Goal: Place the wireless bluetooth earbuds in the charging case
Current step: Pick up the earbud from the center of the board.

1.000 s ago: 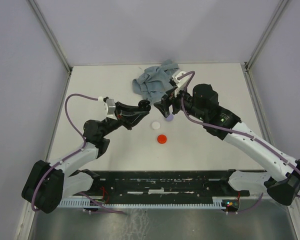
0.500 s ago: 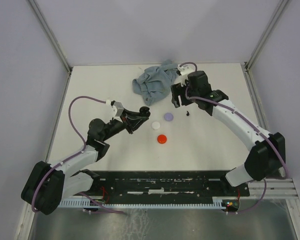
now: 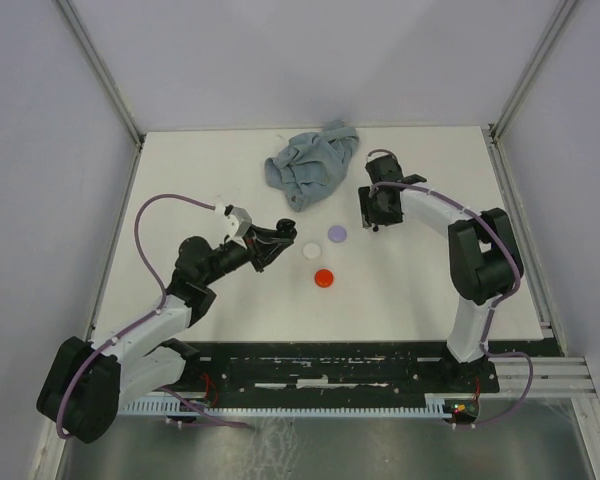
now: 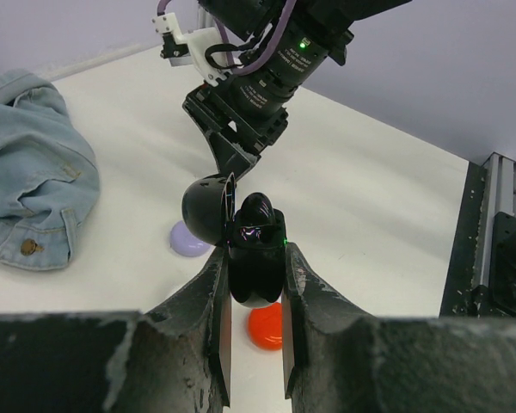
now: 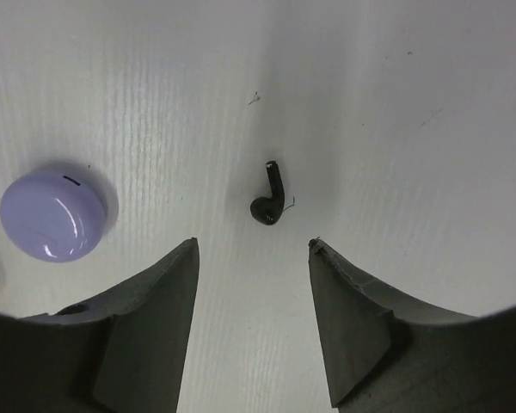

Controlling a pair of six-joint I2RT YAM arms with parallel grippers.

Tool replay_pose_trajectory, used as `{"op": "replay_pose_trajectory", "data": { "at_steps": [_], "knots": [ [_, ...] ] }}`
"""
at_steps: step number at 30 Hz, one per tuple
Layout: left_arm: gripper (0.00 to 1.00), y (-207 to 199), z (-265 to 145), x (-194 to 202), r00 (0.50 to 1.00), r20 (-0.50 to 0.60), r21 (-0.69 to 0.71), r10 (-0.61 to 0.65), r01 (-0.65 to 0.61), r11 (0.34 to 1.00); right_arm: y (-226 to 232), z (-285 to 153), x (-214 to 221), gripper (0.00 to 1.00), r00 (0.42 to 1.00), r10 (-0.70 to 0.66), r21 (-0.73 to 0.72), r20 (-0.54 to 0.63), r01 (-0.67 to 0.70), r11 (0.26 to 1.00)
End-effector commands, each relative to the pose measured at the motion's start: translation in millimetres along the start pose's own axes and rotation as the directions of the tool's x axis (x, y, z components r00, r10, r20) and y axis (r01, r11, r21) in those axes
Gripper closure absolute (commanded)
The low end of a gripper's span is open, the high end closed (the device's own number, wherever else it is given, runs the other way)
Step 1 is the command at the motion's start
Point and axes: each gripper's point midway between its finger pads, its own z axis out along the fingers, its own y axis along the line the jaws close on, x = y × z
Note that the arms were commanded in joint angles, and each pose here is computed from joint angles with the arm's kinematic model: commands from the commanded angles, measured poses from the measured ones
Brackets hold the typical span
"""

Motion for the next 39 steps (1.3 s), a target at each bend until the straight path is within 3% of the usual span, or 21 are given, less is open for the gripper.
{"op": "replay_pose_trajectory", "data": {
  "at_steps": [1,17,23,28,39],
  "knots": [
    [0.97,4.9,0.9,-11.3,0.996,0.019,-0.019,0.086,-0.085,0.996,-5.0,6.4,-15.6,0.40,0.997,0.068,0.046,0.023,-0.069,0.997],
    [0.97,4.6,1.1,-9.1,0.996,0.007,-0.011,0.087,-0.087,0.996,-14.1,46.4,0.5,0.57,0.996,0.084,0.094,-0.029,-0.081,0.992],
    [0.97,3.1,1.6,-8.7,0.996,0.005,-0.002,0.087,-0.087,0.996,-14.7,41.7,6.7,0.69,0.997,0.064,0.086,-0.045,-0.060,0.995],
    [0.97,0.6,2.5,-8.8,0.996,0.004,0.016,0.090,-0.090,0.996,-4.8,21.1,16.0,0.72,0.995,-0.033,0.000,-0.099,0.033,0.999],
    [0.97,-1.7,3.5,-7.1,0.996,0.001,0.034,0.090,-0.090,0.995,13.1,-12.8,79.5,0.72,0.938,-0.259,-0.106,-0.230,0.241,0.965]
  ]
}}
